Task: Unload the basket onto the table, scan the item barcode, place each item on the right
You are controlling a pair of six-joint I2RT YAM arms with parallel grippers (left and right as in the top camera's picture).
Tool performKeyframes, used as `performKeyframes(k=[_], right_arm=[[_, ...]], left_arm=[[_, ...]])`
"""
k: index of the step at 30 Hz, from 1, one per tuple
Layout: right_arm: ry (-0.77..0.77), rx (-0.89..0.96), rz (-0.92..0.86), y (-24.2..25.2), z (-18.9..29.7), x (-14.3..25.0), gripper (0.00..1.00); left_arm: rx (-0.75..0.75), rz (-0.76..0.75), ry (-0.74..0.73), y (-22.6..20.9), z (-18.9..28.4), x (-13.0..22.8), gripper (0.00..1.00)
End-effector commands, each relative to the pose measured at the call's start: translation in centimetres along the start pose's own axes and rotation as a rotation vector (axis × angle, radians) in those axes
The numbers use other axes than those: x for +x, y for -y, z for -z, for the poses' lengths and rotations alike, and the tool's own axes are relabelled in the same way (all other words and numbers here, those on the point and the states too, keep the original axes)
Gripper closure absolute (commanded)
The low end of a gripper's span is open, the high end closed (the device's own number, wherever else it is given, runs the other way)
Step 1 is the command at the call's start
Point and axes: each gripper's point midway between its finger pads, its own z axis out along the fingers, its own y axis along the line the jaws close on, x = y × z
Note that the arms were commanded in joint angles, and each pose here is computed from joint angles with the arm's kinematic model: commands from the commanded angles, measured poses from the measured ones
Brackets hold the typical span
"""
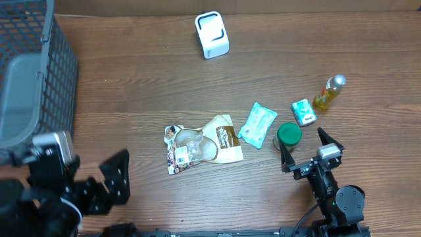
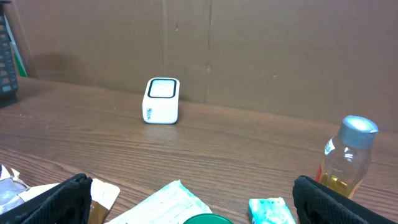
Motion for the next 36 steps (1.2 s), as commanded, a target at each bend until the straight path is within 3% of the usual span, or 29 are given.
performKeyframes(k=[1, 7, 13, 23, 27, 30, 36], right_arm=[[0.001, 0.010, 0.003, 0.1, 0.0, 0.2, 0.00], [0.001, 0.010, 0.003, 0.1, 0.0, 0.2, 0.00], [0.001, 0.010, 0.003, 0.1, 0.0, 0.2, 0.00], [0.001, 0.010, 0.003, 0.1, 0.0, 0.2, 0.00], [0.001, 0.010, 0.003, 0.1, 0.0, 0.2, 0.00], [0.001, 0.010, 0.003, 0.1, 0.0, 0.2, 0.00], [0.001, 0.010, 0.003, 0.1, 0.0, 0.2, 0.00]], left_arm=[[-0.087, 0.003, -0.014, -2.2, -0.4, 2.7, 0.01], [-0.166, 0.001, 0.005, -5.0, -2.4, 6.4, 0.00], [-0.162, -0.031, 0.188, -6.6, -4.8, 7.7, 0.00], [-0.034, -0.133, 0.743, -4.7, -2.6, 1.9, 0.00], [0.005, -0.156, 0.868, -4.0, -2.3, -0.2, 0.01], [0.077, -0.197, 1.052, -2.6, -0.7, -2.4, 0.00], [0.190, -0.282, 1.381, -0.9, 2.4, -3.4, 0.01]])
